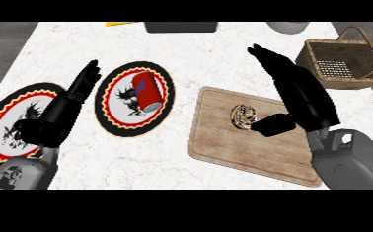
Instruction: Pick the cupcake from the cutting board and place it in the basket
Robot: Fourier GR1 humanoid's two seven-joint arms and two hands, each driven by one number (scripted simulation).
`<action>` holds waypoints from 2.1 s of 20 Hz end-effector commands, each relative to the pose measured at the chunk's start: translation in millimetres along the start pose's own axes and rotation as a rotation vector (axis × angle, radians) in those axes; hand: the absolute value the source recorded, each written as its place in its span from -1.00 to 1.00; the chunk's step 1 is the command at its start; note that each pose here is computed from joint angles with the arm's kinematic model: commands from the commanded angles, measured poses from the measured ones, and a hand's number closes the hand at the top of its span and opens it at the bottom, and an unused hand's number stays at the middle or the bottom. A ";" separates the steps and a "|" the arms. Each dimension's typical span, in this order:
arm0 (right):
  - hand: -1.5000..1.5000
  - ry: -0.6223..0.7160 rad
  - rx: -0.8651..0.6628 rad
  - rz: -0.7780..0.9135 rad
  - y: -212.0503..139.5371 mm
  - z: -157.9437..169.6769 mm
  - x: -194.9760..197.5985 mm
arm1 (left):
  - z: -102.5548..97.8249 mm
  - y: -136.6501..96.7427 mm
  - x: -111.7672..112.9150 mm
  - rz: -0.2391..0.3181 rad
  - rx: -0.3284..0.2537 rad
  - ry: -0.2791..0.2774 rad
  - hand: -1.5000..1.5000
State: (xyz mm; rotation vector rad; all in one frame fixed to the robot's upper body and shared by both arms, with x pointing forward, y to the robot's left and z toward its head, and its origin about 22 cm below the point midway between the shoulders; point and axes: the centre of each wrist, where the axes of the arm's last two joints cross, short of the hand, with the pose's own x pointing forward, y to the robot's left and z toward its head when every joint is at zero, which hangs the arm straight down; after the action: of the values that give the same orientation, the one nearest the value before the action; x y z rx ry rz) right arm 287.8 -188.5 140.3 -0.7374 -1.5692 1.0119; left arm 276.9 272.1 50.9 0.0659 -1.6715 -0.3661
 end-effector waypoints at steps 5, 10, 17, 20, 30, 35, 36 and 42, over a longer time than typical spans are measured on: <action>-1.00 0.074 0.337 0.127 -68.7 20.0 32.8 | -2.7 -6.4 -6.7 -0.010 0.011 0.001 0.00; -1.00 0.124 0.354 0.092 -101.1 43.6 43.6 | -2.5 -7.6 11.2 -0.001 0.007 -0.012 0.00; -1.00 0.140 0.307 0.064 -105.3 59.1 8.8 | -18.4 -1.8 1.7 0.019 -0.014 -0.012 0.00; -1.00 0.157 0.294 0.036 -74.5 55.8 13.6 | -8.7 -2.2 25.4 0.005 -0.019 -0.024 0.00; -1.00 0.137 0.248 -0.027 1.1 32.0 -33.4 | -0.2 -11.3 2.8 0.011 -0.008 -0.028 0.00; -1.00 0.126 0.214 -0.006 9.4 33.9 -54.8 | -3.2 -13.7 2.5 0.000 -0.036 -0.027 0.00; -1.00 0.133 0.233 -0.006 31.0 35.2 -51.8 | -0.9 4.5 15.1 -0.021 -0.021 -0.030 0.00; -1.00 0.116 0.216 -0.026 45.4 24.5 -45.1 | 8.4 -0.9 3.0 0.019 0.001 -0.034 0.00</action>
State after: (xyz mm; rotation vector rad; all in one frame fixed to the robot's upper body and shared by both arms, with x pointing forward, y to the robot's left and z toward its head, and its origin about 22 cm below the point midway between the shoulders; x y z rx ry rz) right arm 280.2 -220.0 89.0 -0.6218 -1.3349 1.0742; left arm 276.6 266.7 57.3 0.0453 -1.6941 -0.3802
